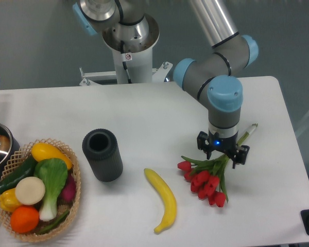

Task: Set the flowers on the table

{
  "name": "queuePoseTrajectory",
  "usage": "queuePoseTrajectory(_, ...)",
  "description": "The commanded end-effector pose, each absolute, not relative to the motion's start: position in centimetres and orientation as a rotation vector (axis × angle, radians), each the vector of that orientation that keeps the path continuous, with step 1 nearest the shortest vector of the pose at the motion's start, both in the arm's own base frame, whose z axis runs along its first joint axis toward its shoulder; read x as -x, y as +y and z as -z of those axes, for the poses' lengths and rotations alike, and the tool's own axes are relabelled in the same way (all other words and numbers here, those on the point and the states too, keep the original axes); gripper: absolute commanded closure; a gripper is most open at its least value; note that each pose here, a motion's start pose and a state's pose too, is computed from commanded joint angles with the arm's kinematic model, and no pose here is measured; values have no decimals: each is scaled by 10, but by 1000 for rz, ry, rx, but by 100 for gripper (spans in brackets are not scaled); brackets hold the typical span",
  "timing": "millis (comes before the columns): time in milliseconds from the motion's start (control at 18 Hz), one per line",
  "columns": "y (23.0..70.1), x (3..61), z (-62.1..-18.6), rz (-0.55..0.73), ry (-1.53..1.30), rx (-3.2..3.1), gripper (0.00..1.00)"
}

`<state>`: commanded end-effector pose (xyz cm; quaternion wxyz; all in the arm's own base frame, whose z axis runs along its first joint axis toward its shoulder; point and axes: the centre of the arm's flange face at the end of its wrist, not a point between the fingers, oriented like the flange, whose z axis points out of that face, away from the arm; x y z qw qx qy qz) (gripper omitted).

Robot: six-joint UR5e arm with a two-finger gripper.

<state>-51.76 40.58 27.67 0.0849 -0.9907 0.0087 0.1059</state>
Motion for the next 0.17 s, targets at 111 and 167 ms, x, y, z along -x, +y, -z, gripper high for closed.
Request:
queuePoseTrajectory(111,390,530,-287,-308,24,2907,0)
queuePoseTrajectory(167,382,536,-289,-315,49,2906,0)
